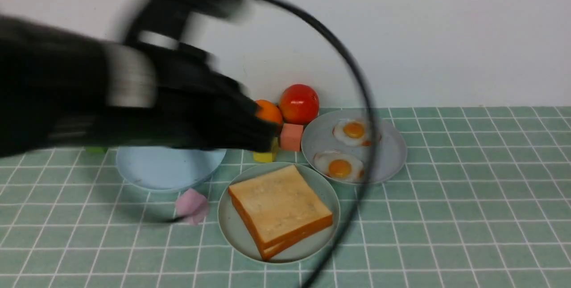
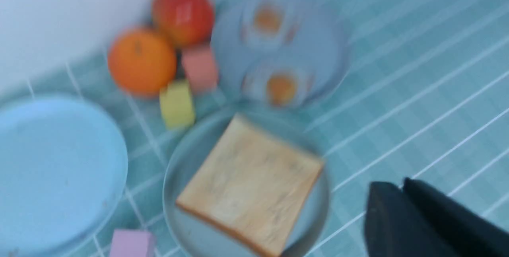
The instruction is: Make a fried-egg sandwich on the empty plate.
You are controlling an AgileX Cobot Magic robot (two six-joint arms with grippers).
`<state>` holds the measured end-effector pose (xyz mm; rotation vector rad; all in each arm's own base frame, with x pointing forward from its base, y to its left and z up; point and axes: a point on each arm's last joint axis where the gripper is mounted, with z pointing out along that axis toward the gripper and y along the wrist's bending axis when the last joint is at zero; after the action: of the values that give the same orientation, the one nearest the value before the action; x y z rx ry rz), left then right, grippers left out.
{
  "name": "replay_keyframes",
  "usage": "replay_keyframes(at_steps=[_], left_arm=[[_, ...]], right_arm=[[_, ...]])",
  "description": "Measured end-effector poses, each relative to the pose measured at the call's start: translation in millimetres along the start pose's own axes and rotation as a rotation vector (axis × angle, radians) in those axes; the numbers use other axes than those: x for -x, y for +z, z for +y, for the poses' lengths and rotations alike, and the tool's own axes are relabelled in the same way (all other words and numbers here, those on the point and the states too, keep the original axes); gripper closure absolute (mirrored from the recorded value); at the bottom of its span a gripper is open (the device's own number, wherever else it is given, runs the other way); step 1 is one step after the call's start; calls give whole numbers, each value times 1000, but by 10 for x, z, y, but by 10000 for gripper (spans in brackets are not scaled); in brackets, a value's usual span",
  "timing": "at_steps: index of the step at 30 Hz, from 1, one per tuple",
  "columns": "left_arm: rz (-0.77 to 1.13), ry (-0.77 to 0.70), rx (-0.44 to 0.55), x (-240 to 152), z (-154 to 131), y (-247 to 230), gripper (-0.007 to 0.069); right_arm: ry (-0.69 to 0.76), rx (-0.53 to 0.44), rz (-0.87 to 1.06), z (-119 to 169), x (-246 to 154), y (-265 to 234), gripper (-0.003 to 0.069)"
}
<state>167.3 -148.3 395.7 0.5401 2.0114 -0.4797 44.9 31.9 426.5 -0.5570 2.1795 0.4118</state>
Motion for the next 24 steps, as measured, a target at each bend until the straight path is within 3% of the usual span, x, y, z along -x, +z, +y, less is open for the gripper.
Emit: replay_keyframes(at_steps=[4, 9, 16, 24], left_arm=[[-143, -18, -39, -311, 108, -590, 638], [-310, -43, -97, -1065, 263, -978, 638], [-563, -47, -181, -1795, 364, -1027, 638], [-524, -50, -165, -2058, 393, -870, 638]], right_arm=[[35, 4, -93, -35, -141, -247, 636], [66, -29, -169, -129, -483, -402, 659], [160, -79, -175, -238, -922, -135, 659], [216, -67, -237, -249, -1020, 340, 655]])
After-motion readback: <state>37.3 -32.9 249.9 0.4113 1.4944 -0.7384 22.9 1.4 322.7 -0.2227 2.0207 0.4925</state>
